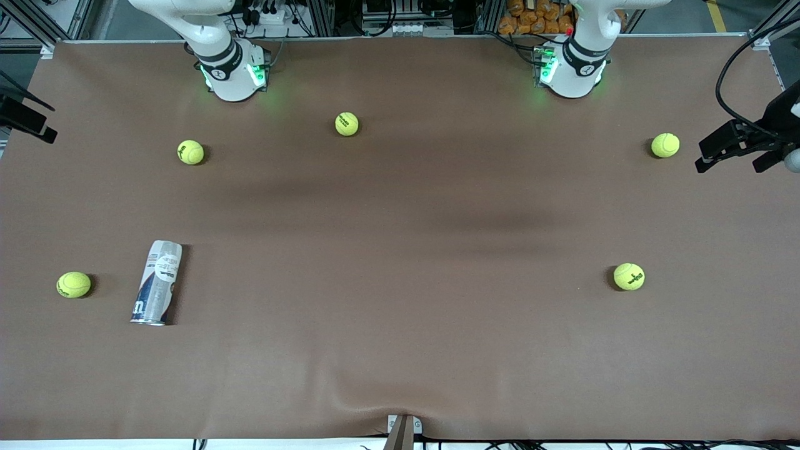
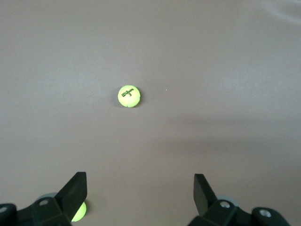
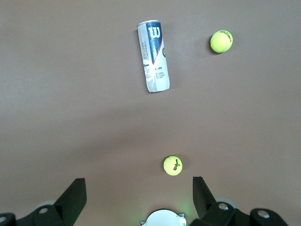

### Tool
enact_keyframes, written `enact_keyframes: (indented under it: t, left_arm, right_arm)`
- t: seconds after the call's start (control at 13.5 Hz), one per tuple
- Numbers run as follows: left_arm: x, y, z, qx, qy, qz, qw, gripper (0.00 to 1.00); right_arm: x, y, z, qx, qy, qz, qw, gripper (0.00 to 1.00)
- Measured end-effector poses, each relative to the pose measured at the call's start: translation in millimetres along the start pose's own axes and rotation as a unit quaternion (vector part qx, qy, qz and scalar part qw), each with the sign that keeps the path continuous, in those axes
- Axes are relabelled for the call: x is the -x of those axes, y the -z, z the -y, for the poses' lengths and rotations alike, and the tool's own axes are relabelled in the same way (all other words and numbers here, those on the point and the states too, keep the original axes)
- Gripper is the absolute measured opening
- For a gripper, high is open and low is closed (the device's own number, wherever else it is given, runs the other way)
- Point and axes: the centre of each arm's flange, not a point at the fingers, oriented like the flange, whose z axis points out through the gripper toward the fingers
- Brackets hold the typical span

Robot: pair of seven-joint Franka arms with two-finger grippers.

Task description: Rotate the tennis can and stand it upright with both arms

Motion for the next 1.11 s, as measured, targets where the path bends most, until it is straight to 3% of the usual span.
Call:
enact_keyframes:
  t: [0.37, 0.81, 1.11]
  left_arm:
    - [0.0, -0.2, 0.0, 0.0, 0.0, 0.0, 1.0, 1.0]
    - [0.0, -0.6, 0.0, 0.0, 0.0, 0.001, 1.0, 1.0]
    - [0.0, -0.7, 0.0, 0.0, 0.0, 0.001, 1.0, 1.0]
  right_arm:
    - [-2.1, -2.6, 23.6, 0.001, 0.023, -0.006, 1.0, 1.0]
    - [-29.8, -35.8, 14.0, 0.004, 0.05, 0.018, 0.999, 1.0]
    - [-31.8, -38.0, 14.6, 0.003, 0.051, 0.02, 0.999, 1.0]
